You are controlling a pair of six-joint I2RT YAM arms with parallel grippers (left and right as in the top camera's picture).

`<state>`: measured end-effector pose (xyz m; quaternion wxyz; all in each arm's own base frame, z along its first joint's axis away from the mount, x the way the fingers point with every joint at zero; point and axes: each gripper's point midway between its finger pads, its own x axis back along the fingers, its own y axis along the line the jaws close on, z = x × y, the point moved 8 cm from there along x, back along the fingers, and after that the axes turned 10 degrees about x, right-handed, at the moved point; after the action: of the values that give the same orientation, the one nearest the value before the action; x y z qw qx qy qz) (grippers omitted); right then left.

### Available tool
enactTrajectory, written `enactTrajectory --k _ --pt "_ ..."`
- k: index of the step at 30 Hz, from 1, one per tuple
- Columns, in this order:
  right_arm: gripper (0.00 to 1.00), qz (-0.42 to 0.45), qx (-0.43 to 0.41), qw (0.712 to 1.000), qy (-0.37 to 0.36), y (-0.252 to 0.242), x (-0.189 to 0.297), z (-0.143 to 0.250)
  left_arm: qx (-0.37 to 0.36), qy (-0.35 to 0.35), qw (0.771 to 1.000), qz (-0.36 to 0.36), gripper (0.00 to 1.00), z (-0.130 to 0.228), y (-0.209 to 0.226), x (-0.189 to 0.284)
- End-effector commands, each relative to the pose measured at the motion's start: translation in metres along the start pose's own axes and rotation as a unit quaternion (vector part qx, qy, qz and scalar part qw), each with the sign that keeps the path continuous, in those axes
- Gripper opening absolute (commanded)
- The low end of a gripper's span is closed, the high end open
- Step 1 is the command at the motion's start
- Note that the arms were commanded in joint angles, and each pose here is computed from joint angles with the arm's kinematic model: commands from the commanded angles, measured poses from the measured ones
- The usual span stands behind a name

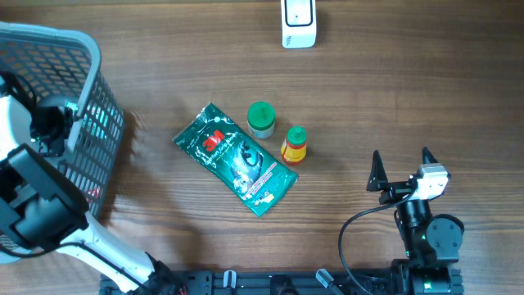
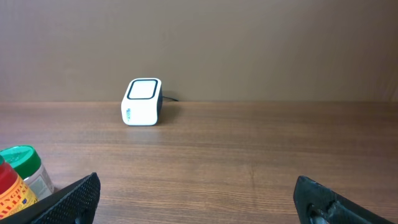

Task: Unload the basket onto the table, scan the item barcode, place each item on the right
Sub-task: 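Reach the left gripper into the basket and grasp the light-blue tissue pack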

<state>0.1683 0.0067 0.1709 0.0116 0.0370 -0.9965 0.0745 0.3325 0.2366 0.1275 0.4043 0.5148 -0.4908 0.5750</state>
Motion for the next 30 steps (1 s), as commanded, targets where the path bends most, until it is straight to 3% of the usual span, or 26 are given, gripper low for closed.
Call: enactTrajectory --k 1,2,5,10,13,15,17,18,19,24,30 --pt "1.0 -0.003 0.005 1.0 -0.004 0.001 0.0 -0.001 -0.014 0.016 1.0 -0.007 0.66 0.014 -0.008 -0.021" --pt "1.0 -0.003 0.005 1.0 -0.004 0.001 0.0 -0.001 -0.021 0.018 1.0 -0.01 0.65 0.019 -0.01 -0.026" --pt "1.0 -0.003 0.005 1.0 -0.004 0.0 0.0 -0.001 -0.032 0.02 0.999 -0.024 0.37 0.028 -0.011 -0.035" --pt "1.0 -0.003 0.005 1.0 -0.004 0.001 0.0 -0.001 -0.033 0.024 0.999 -0.034 0.04 0.028 -0.006 -0.031" --pt "1.0 -0.003 0.005 1.0 -0.004 0.001 0.0 -0.001 -0.034 0.014 0.999 -0.012 0.04 0.026 -0.008 -0.009" --pt "1.0 -0.003 0.005 1.0 -0.004 0.001 0.0 -0.001 -0.032 -0.004 0.999 0.029 0.11 0.023 -0.01 0.025" --pt "1.0 -0.003 0.005 1.0 -0.004 0.001 0.0 -0.001 -0.033 -0.024 0.997 0.071 0.56 0.023 -0.012 0.057" --pt "1.0 -0.003 0.005 1.0 -0.004 0.0 0.0 -0.001 -0.034 -0.031 0.995 0.087 0.85 0.024 -0.012 0.069" --pt "1.0 -0.003 0.005 1.0 -0.004 0.001 0.0 -0.001 -0.033 -0.032 0.995 0.089 0.94 0.023 -0.012 0.071" --pt "1.0 -0.003 0.005 1.0 -0.004 0.001 0.0 -0.001 -0.034 -0.02 0.997 0.063 1.0 0.024 -0.012 0.05" --pt "1.0 -0.003 0.005 1.0 -0.004 0.001 0.0 -0.001 -0.064 0.001 0.997 0.032 1.0 0.047 -0.022 -0.002"
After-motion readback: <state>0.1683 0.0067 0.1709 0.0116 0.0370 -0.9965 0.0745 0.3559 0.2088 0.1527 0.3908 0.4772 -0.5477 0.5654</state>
